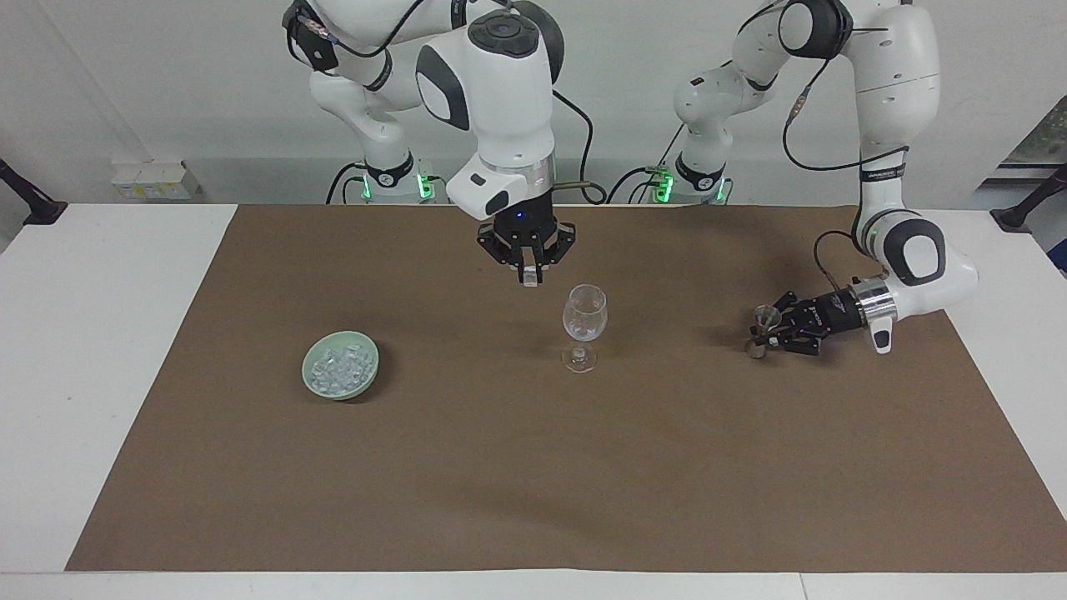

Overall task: Pour wine and add ice with both arms
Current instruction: 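Carry the tin over the clear cup with the right gripper, then tilt the tin with the right gripper while the left gripper releases the cup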

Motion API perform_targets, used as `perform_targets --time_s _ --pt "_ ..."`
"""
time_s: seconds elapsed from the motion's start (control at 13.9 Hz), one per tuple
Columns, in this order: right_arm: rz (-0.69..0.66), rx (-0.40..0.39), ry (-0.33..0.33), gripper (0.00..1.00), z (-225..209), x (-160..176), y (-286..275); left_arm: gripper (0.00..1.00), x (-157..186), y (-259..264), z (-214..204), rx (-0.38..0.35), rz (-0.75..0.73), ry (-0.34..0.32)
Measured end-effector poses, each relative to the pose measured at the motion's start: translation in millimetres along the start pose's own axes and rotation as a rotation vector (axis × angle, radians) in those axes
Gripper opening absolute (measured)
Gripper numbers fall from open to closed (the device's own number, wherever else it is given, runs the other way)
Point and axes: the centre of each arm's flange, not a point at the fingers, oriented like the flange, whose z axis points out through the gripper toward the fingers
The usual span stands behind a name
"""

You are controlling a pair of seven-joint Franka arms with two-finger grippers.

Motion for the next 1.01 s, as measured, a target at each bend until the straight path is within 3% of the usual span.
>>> perform_targets --time_s 0.29,0.43,0.79,1.01 --pt "-0.049 -0.012 0.014 0.22 3.6 -18.8 -28.4 0.31 0.4 -0.1 -0.6 -0.001 0.001 0.001" --pt "-0.062 -0.02 0.015 0.22 17.5 -20.9 -39.1 0.47 0.5 -0.2 -0.8 -0.001 0.003 0.001" --pt "-0.083 -0.007 -0.007 0.22 37.6 -21.4 -50.8 1.0 0.9 -0.4 -1.5 -0.001 0.007 0.002" --pt "-0.102 -0.008 -0.02 0.22 46.3 -26.7 -59.6 1.0 2.1 -1.0 -3.6 0.004 0.018 0.011"
